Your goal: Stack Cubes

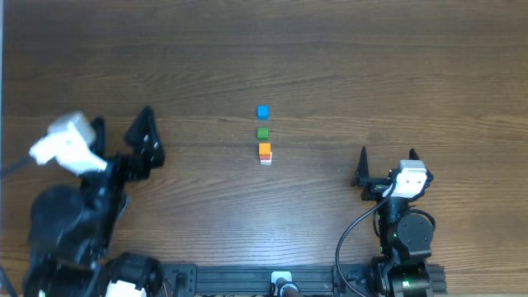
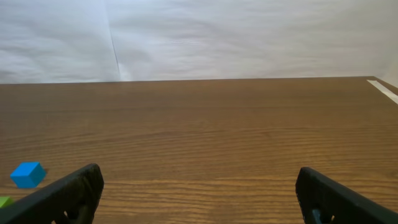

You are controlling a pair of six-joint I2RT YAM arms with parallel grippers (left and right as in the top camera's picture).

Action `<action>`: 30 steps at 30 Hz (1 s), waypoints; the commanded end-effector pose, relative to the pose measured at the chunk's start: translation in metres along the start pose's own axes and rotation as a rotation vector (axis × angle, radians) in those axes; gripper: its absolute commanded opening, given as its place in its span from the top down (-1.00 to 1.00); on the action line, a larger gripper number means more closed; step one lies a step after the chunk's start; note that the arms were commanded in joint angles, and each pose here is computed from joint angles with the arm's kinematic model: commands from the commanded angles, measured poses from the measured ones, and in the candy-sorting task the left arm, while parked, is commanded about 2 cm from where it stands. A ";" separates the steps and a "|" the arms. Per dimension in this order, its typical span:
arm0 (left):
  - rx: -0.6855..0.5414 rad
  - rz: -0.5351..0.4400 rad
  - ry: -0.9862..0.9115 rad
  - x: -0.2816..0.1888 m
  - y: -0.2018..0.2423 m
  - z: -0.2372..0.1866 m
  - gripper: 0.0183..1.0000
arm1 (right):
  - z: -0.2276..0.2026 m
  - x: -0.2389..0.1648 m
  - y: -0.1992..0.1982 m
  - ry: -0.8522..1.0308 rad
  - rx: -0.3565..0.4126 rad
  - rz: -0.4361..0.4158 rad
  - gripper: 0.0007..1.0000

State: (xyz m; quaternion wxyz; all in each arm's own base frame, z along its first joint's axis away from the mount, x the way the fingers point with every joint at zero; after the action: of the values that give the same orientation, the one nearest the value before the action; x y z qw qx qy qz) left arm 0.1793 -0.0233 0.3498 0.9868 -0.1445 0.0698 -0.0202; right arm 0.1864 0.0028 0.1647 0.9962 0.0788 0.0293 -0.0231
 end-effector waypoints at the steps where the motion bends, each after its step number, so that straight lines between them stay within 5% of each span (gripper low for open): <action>1: 0.102 0.012 -0.050 -0.017 0.016 -0.023 -1.00 | -0.001 0.000 -0.001 -0.002 0.003 -0.005 -0.98; 14: 0.034 -0.064 -0.111 0.005 0.039 -0.122 -1.00 | -0.001 0.000 -0.001 -0.002 0.003 -0.005 -0.98; 30: 0.036 -0.021 -0.068 0.030 0.059 -0.174 -1.00 | -0.001 0.000 -0.001 -0.002 0.003 -0.005 -0.98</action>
State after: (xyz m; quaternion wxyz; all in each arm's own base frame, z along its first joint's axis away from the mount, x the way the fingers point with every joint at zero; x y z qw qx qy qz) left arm 0.1844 -0.0179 0.1691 0.9916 -0.1220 0.0362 -0.0234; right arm 0.1864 0.0027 0.1647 0.9962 0.0790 0.0293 -0.0233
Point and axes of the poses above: each gripper's point midway between its finger pads, its own x axis out along the fingers, its own y axis along the line the jaws close on, z = x × y, the point moved 6 cm from there along -x, back along the fingers, and after that the axes turned 8 degrees about x, right-handed, at the moved point
